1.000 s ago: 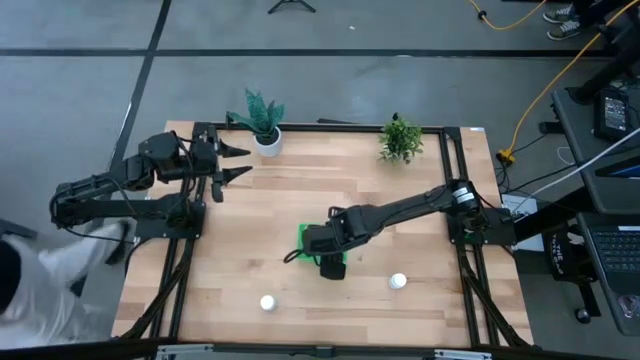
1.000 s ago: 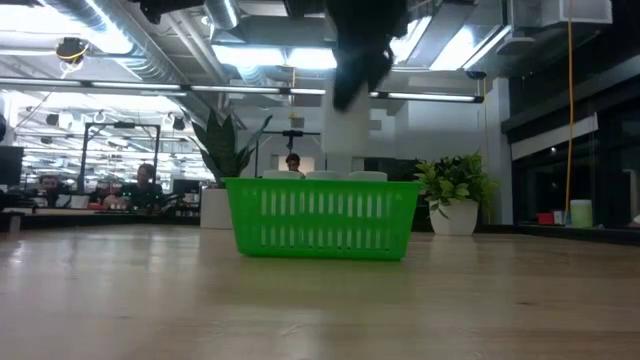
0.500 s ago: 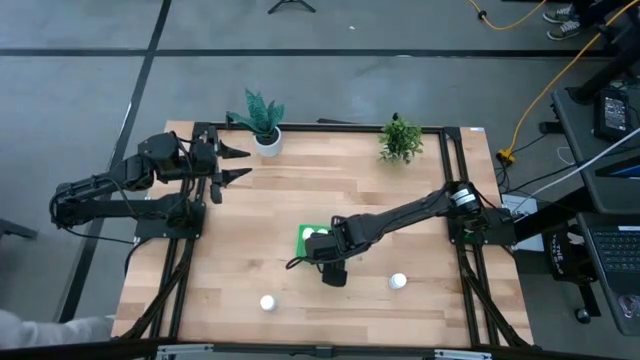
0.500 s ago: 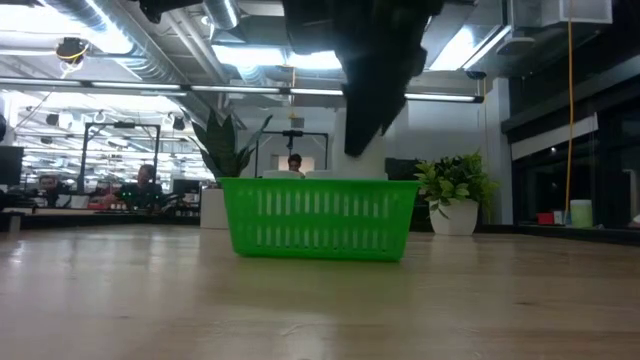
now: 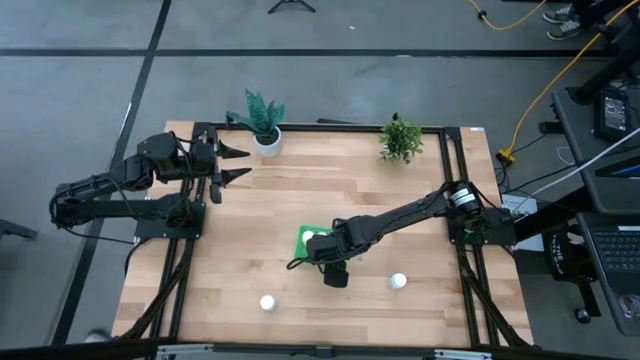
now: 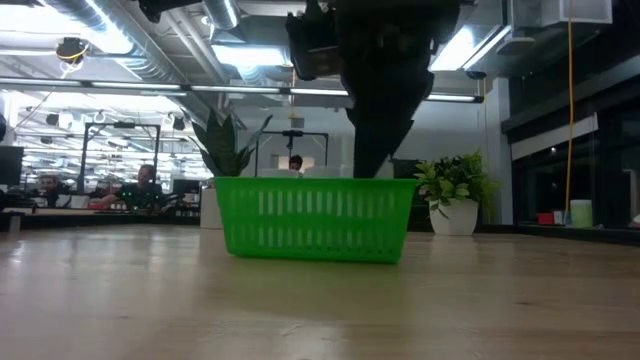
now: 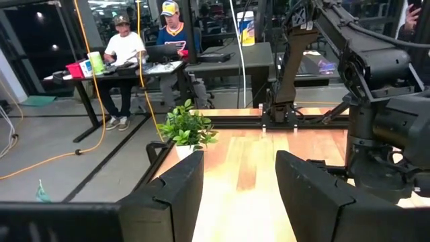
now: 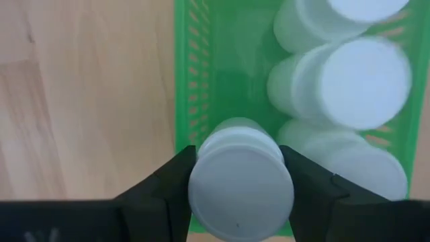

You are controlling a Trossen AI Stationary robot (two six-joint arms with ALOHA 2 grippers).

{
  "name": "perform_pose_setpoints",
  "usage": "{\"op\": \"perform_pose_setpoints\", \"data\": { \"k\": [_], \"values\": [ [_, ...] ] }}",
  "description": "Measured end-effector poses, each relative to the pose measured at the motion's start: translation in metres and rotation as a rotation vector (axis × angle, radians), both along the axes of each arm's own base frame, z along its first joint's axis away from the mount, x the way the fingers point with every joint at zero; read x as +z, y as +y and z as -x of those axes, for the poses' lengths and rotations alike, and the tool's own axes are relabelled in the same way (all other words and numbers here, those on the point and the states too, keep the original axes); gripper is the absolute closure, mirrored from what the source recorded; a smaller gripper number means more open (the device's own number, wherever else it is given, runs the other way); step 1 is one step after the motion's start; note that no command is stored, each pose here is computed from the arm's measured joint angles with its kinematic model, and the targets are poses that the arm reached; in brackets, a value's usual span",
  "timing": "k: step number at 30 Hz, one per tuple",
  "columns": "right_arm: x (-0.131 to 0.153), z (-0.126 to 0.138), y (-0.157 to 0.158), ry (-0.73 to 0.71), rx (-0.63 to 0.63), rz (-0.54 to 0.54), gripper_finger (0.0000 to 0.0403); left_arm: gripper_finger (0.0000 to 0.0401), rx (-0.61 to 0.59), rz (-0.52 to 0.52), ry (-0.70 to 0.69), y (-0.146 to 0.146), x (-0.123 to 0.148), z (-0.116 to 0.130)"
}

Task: Pick and place pill bottles into a basket
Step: Put the white medicine bottle into the green basket

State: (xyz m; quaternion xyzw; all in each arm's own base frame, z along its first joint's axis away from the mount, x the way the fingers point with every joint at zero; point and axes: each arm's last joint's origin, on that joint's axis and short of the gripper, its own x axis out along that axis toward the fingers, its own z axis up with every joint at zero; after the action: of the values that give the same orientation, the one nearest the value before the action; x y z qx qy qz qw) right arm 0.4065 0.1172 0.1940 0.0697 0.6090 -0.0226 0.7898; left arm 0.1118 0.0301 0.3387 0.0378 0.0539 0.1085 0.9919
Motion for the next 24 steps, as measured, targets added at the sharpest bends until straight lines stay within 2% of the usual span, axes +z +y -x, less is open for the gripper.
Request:
{"op": "perform_pose_setpoints", "data": {
  "k": [5, 16, 24],
  "values": [
    [0.0003, -0.0014, -0.0018, -0.008, -0.013, -0.006, 0.0215, 0.0221, 0.000, 0.000, 0.000, 0.0000, 0.0000, 0.0000],
    [0.0005, -0.0021, -0.0019, -0.014, -0.037, -0.013, 0.0139, 0.0221, -0.001, -0.009, 0.002, 0.0000, 0.0000, 0.0000],
    [0.0080, -0.0024, -0.0005, 0.008, -0.051, -0.060, 0.0126, 0.0221, -0.001, -0.009, 0.002, 0.0000, 0.0000, 0.0000]
  ]
}}
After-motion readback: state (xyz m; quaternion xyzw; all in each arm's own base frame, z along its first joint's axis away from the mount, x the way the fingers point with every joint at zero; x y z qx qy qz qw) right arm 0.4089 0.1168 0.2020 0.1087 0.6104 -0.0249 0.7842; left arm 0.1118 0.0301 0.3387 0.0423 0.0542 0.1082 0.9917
